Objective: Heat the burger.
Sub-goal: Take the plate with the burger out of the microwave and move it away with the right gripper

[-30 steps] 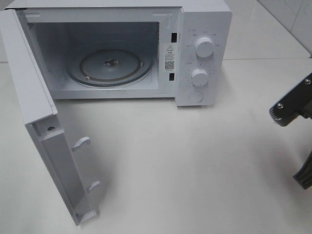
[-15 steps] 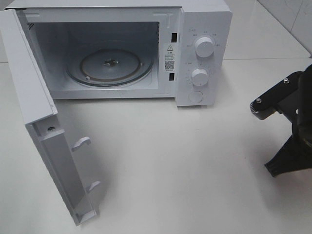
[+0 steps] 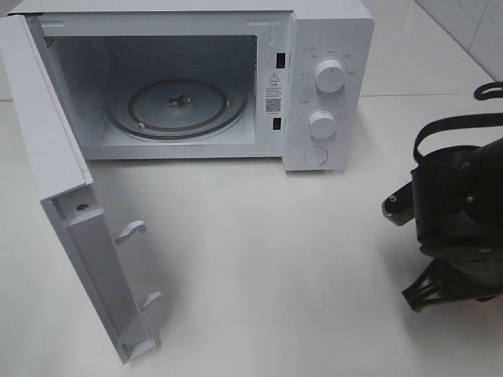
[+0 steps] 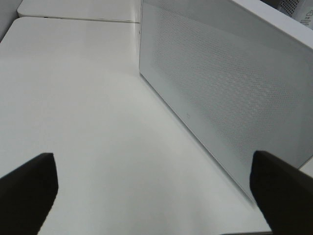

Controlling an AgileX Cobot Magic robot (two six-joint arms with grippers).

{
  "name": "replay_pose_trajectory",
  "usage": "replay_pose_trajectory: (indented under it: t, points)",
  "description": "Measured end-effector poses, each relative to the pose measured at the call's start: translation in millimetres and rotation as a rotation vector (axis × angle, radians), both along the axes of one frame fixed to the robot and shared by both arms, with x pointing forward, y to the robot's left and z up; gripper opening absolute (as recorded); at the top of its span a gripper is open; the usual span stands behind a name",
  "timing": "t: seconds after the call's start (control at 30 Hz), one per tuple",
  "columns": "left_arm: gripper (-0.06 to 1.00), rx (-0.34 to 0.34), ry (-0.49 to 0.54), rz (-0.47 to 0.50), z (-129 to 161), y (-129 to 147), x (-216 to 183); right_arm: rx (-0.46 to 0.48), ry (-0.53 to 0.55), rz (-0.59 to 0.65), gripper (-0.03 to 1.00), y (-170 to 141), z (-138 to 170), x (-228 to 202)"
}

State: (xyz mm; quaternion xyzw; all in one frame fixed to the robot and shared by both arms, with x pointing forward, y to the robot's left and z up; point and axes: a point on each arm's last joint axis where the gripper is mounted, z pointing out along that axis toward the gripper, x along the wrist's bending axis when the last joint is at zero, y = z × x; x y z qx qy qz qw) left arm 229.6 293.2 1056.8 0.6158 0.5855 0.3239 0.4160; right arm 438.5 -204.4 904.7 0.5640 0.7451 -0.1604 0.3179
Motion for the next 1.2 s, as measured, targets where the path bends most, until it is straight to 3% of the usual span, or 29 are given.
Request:
replay_pose_trajectory:
  t: [0.47,0.63,0.7,0.87,1.07,1.2]
  points:
    - [0.99,0.0,0.0,0.0,0,0,0,0.007,0.029,-0.059,0.14,-6,-34,10]
    - [0.99,0.0,0.0,0.0,0,0,0,-0.005,0.033,-0.059,0.24,-9,-36,12]
    - [0.99,0.0,0.0,0.0,0,0,0,-0.004,0.037,-0.055,0.35,-10,-36,13]
    - [0.99,0.0,0.0,0.0,0,0,0,0.003,0.072,-0.048,0.47,-7,-35,14]
    - [0.99,0.0,0.0,0.0,0,0,0,0.031,0.139,-0.03,0.5,2,-33,15]
    - [0.99,0.0,0.0,0.0,0,0,0,0.068,0.114,0.005,0.5,9,-20,12]
